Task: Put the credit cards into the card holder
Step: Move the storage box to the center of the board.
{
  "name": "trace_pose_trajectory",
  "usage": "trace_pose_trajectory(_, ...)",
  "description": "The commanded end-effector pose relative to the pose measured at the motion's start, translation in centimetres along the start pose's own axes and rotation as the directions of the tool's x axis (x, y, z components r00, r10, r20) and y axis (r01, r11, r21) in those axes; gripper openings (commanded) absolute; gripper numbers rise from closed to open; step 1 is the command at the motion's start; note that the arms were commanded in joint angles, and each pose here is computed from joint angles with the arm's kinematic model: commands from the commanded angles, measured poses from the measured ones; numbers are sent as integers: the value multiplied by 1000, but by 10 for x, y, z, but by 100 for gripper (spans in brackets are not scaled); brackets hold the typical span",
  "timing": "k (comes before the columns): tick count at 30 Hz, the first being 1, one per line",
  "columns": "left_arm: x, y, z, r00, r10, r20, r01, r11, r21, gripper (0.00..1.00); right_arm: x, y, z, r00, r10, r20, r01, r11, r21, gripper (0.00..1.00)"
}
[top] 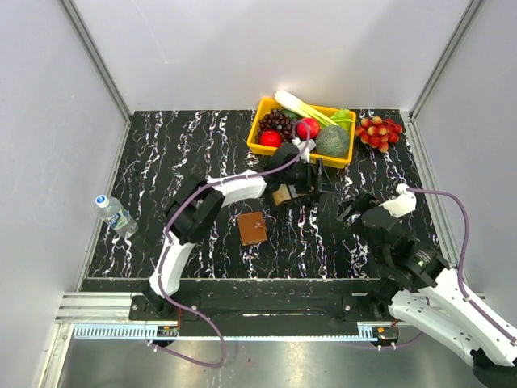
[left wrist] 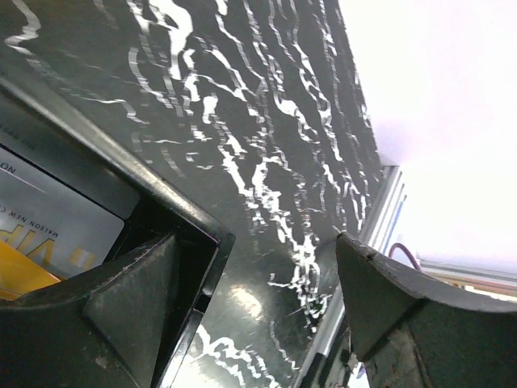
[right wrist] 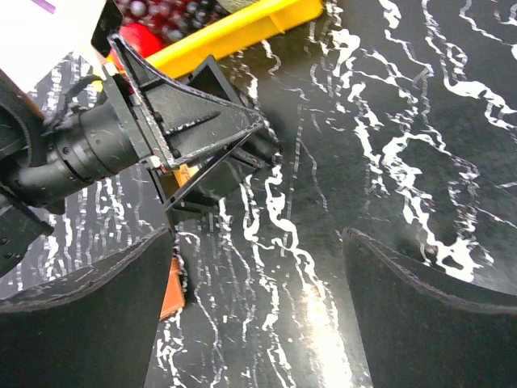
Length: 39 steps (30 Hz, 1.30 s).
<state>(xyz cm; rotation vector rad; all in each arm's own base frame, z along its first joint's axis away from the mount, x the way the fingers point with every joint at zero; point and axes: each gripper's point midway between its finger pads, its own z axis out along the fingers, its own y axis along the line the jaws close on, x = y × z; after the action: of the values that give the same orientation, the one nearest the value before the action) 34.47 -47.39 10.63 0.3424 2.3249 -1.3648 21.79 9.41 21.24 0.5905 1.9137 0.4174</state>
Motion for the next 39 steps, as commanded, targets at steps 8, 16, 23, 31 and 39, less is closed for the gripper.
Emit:
trace_pose_trajectory(8,-18,-99,-3,994,46,98,-67,974,216,86,3,-38,-1,1000,-5,10,3,984,180,89)
trace_pose_trajectory(16,-52,-83,-84,943,241,231,-240,970,-36,92,29,-21,14,996,29,-87,-13,983,183,92)
trace_pose_trajectory(23,-38,12,-138,951,241,196,-188,949,-253,97,59,25,53,964,0,-267,25,995,92,93)
trace_pose_trajectory(31,-70,47,-124,938,320,135,-310,946,-90,99,77,44,92,907,61,-416,-20,995,102,98)
trace_pose_trajectory(39,-77,69,-97,918,360,165,-361,932,-22,99,81,37,102,891,86,-446,-52,995,87,98)
